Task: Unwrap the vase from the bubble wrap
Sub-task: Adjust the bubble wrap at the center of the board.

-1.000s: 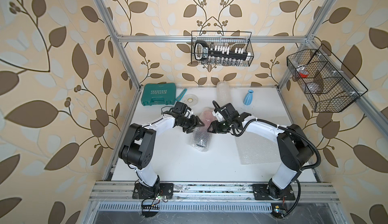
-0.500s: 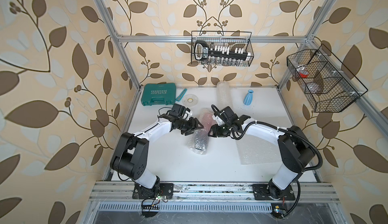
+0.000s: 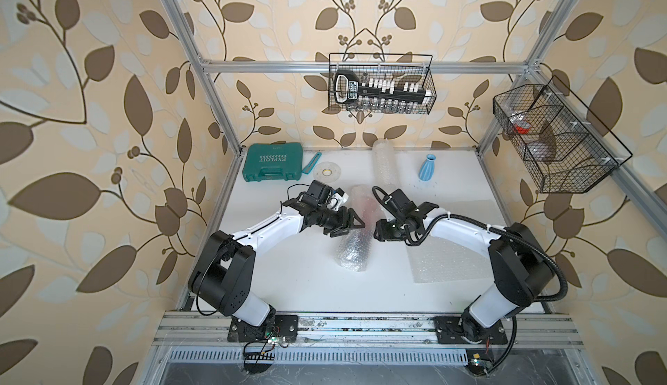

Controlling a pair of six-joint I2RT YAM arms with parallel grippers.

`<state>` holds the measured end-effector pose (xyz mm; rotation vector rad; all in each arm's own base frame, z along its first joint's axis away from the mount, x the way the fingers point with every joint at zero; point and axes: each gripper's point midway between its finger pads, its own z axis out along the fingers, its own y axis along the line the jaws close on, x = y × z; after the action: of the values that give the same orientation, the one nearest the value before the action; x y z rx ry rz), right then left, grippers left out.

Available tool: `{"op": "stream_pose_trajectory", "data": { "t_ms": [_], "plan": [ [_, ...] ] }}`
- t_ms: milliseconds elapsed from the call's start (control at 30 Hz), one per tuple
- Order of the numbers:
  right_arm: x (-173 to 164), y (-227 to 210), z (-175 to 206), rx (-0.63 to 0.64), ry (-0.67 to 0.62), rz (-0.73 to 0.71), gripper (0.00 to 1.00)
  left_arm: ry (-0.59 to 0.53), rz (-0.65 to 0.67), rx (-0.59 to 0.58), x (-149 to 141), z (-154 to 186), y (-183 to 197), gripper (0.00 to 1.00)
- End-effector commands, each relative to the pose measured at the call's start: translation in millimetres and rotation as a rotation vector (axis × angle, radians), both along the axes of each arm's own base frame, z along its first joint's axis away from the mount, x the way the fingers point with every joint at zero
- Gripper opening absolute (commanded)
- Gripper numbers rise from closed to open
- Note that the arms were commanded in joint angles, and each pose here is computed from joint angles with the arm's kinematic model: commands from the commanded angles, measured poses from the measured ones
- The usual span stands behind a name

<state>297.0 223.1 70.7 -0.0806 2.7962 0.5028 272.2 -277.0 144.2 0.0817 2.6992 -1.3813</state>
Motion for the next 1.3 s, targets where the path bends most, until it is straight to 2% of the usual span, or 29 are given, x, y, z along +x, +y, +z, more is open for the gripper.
{"op": "stream_pose_trajectory", "data": {
  "t_ms": [0,267,467,567,767,1000,1267],
  "plan": [
    [2,-3,23,0.114,-0.026,-0.033,0.53,-0.007,-0.028,-0.031,-7,21,-10,0.67],
    [2,24,67,0.435,-0.059,0.044,0.58,-0.009,-0.049,-0.047,-11,24,-20,0.66],
    [6,45,75,0.486,-0.055,0.100,0.62,-0.014,-0.065,-0.056,-15,26,-27,0.65],
    [7,52,67,0.450,-0.032,0.114,0.62,-0.018,-0.075,-0.062,-17,27,-31,0.63],
    [10,31,31,0.243,0.003,0.056,0.59,-0.037,-0.083,-0.068,-17,36,-32,0.61],
    [6,-1,8,0.078,0.013,0.003,0.43,-0.098,-0.077,0.035,-9,41,-19,0.68],
    [7,-20,8,-0.011,-0.013,-0.038,0.39,-0.080,0.019,0.158,18,21,12,0.76]
  ]
}}
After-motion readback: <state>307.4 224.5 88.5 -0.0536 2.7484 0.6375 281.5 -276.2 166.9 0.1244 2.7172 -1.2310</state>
